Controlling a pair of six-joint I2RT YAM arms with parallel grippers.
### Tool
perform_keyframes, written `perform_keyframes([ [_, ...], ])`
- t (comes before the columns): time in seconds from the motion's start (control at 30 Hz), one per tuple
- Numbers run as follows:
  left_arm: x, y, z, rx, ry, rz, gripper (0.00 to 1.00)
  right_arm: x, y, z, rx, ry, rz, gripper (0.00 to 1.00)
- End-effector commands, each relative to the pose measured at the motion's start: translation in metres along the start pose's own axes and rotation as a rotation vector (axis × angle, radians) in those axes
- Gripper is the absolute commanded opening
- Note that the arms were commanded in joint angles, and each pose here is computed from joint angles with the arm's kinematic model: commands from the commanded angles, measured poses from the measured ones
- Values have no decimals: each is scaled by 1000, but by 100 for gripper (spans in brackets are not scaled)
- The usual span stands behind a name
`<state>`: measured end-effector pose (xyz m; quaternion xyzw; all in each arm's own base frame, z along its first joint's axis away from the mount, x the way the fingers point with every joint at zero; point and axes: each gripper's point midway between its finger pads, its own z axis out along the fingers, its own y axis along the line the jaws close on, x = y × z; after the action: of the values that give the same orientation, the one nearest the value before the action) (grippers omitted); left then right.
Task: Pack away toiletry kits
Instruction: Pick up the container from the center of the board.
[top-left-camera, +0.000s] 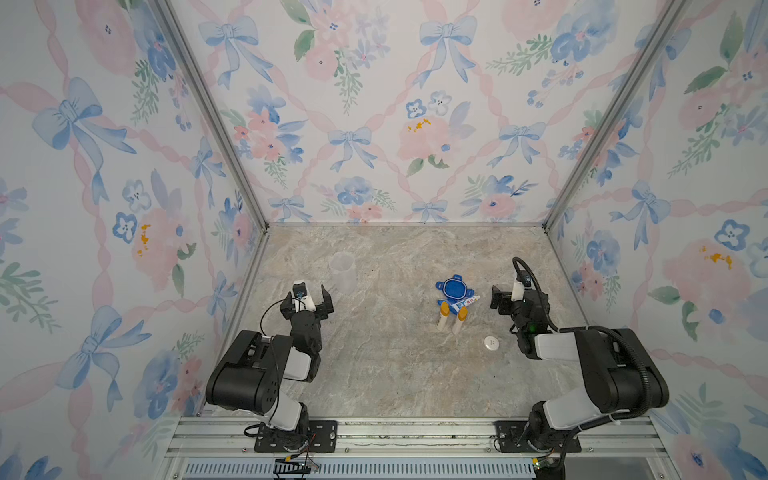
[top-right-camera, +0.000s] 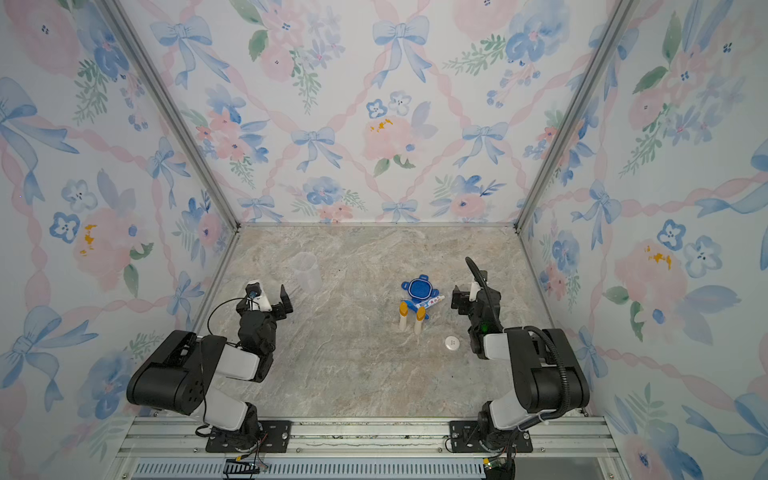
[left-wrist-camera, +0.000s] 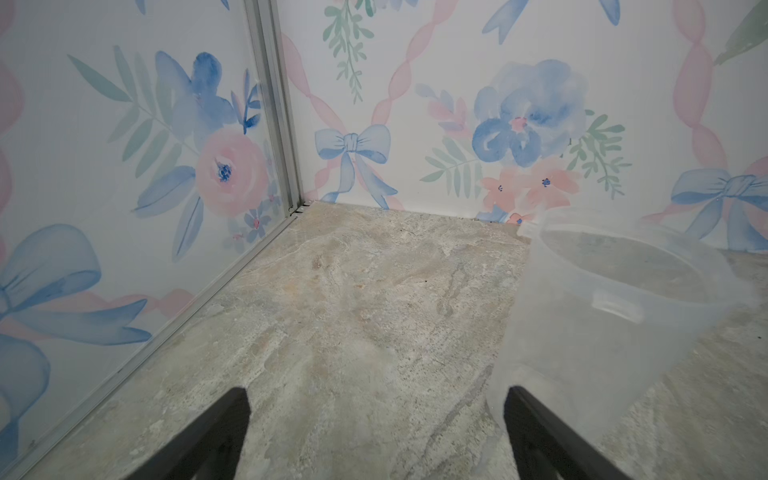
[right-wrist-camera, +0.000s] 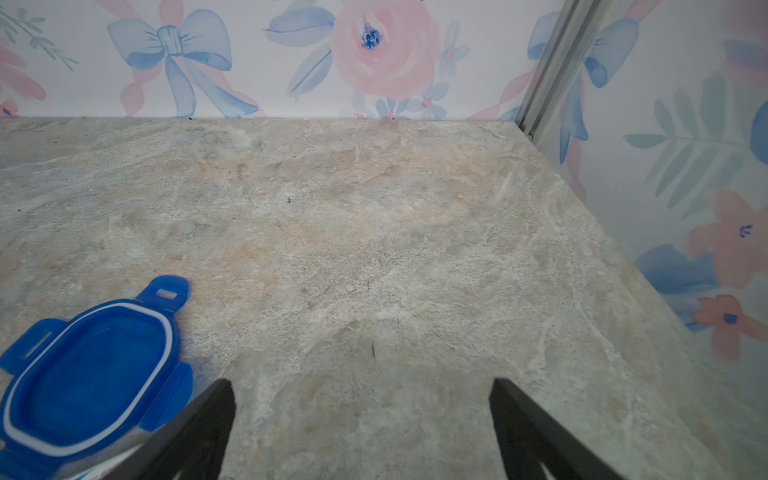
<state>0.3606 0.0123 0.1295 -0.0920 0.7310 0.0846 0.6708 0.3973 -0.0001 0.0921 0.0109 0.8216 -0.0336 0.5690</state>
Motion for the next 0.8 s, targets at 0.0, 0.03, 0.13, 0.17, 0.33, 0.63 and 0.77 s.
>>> perform_keyframes([
  [0.0, 0, 0, -1, 3, -6, 16, 98, -6, 2, 0, -2, -24, 6, 97],
  [0.03, 0, 0, -1, 2, -6, 15, 98, -6, 2, 0, -1, -24, 7, 97],
  [0.13, 1, 0, -1, 2, -4, 17, 98, -6, 1, 0, 0, -24, 6, 97],
  [0.17, 0, 0, -1, 3, -5, 17, 98, -6, 1, 0, 0, -24, 7, 97],
  [0.33, 0, 0, -1, 3, -6, 15, 98, -6, 2, 0, -1, -23, 6, 97],
  [0.63, 0, 0, -1, 7, -7, 14, 98, -6, 0, 0, -17, -22, 23, 97],
  [0.77, 0, 0, 1, 25, -5, 7, 98, -5, 1, 0, -21, -21, 18, 97],
])
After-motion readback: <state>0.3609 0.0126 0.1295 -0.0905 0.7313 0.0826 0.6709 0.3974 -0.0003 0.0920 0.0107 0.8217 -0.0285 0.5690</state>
